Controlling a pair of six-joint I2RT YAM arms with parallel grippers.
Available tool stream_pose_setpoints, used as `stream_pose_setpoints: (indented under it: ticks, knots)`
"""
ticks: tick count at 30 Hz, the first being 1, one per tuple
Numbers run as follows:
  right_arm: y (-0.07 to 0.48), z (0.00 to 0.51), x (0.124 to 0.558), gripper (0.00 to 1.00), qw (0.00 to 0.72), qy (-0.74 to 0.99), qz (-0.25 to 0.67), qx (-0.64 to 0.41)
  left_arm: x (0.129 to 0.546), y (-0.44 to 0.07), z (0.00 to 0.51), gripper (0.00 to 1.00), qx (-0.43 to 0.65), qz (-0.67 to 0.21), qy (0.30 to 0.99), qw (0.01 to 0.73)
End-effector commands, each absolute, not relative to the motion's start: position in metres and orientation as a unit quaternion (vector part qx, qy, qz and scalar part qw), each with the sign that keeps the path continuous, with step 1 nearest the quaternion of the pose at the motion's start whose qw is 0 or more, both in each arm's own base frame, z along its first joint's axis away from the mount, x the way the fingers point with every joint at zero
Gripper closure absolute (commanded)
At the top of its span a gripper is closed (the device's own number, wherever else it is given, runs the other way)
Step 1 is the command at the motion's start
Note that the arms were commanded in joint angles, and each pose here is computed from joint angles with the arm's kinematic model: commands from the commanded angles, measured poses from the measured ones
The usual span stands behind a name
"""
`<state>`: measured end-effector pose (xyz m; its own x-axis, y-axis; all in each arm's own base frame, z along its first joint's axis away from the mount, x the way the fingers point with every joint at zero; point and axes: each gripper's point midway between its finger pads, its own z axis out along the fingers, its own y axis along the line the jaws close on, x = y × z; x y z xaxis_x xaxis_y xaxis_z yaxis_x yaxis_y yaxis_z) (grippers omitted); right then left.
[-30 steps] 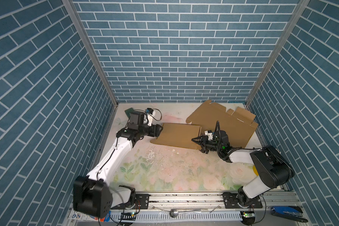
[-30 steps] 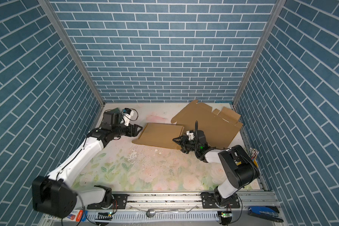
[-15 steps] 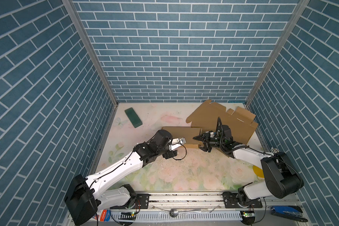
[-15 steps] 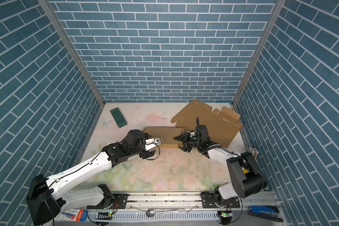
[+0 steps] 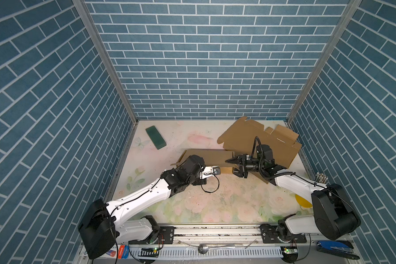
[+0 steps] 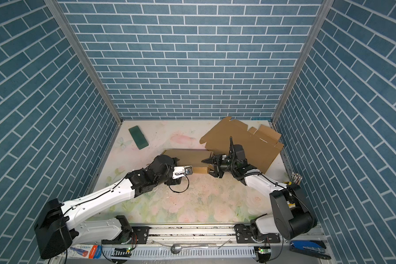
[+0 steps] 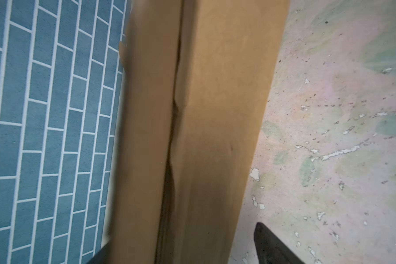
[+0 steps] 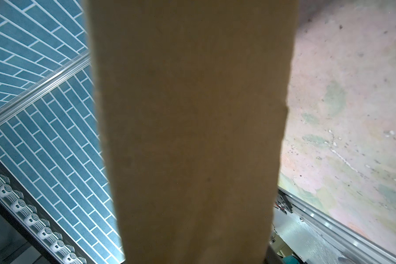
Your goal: Fold the paper box
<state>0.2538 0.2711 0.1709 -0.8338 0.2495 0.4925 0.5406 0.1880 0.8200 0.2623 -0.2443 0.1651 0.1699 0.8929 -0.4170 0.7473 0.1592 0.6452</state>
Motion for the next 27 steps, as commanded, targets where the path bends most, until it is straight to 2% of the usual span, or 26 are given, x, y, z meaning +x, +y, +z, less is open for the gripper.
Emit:
stream_pose_setpoints:
  ticks: [1, 6, 12, 17, 22, 27]
  knots:
    - [0.276, 0.207, 0.252, 0.56, 0.146, -0.743, -0.606, -0.242, 0.266, -0.243, 0.175, 0.18, 0.648, 0.125, 0.609, 0.44]
    - [0.278, 0.222, 0.248, 0.56, 0.155, -0.742, -0.612, -0.226, 0.268, -0.243, 0.179, 0.24, 0.657, 0.176, 0.574, 0.456]
    - [0.275, 0.221, 0.24, 0.5, 0.161, -0.742, -0.609, -0.23, 0.269, -0.239, 0.19, 0.4, 0.653, 0.199, 0.559, 0.471]
    - [0.273, 0.225, 0.239, 0.44, 0.157, -0.741, -0.613, -0.228, 0.267, -0.239, 0.193, 0.49, 0.657, 0.199, 0.552, 0.473]
    - [0.27, 0.231, 0.239, 0.31, 0.143, -0.739, -0.62, -0.221, 0.265, -0.236, 0.188, 0.56, 0.661, 0.19, 0.565, 0.456]
    - [0.25, 0.234, 0.245, 0.26, 0.096, -0.747, -0.625, -0.207, 0.256, -0.227, 0.175, 0.59, 0.655, 0.164, 0.613, 0.411]
